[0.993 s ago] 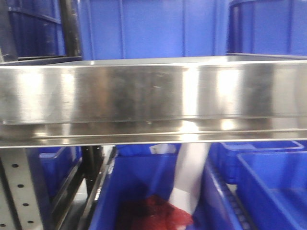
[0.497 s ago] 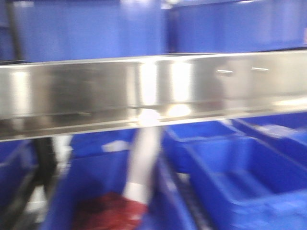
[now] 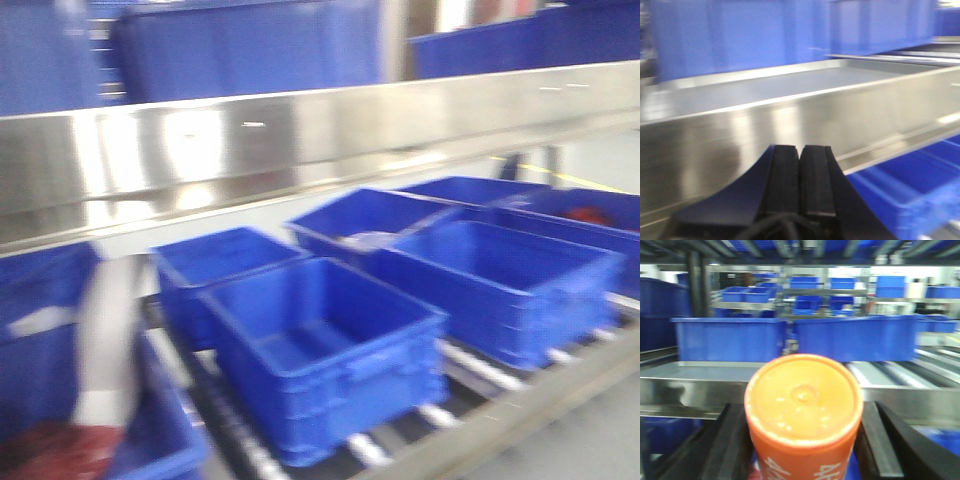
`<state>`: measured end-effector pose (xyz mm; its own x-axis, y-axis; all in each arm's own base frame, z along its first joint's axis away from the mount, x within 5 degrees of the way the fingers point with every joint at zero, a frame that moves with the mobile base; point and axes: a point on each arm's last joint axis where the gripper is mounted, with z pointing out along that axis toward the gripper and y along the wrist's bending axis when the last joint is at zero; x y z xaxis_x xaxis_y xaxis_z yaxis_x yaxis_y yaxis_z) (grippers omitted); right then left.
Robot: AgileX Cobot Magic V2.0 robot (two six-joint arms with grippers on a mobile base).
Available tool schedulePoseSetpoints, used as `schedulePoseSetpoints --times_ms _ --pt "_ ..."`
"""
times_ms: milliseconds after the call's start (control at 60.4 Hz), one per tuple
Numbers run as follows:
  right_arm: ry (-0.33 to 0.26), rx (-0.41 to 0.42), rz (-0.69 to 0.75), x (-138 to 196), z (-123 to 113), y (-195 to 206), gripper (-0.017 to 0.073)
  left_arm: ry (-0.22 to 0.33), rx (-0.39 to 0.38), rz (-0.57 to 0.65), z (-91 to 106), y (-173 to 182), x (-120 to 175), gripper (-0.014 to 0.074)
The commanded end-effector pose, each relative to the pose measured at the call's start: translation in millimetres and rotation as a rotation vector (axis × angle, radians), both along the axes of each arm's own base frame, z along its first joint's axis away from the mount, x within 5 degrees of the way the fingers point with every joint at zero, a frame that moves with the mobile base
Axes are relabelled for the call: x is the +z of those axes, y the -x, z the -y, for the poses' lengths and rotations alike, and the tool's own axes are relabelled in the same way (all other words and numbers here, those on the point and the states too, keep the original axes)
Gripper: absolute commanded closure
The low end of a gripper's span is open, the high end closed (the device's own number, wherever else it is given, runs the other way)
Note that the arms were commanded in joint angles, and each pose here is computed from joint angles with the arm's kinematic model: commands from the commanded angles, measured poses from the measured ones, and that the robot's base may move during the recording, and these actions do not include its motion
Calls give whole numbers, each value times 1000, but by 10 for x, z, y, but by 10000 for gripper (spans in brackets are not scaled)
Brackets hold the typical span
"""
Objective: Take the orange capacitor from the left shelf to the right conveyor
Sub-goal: 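Drive the base away from the shelf holding the capacitor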
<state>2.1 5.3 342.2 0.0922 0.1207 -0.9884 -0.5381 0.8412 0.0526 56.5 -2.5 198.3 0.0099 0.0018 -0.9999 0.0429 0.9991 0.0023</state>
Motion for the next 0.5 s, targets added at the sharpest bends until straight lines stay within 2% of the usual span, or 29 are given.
schedulePoseSetpoints --times_ms 0,480 --pt "-54 -9 97 163 22 24 510 16 -5 69 2 -1 -9 719" --pt "-54 -9 97 163 22 24 510 16 -5 69 2 -1 -9 719"
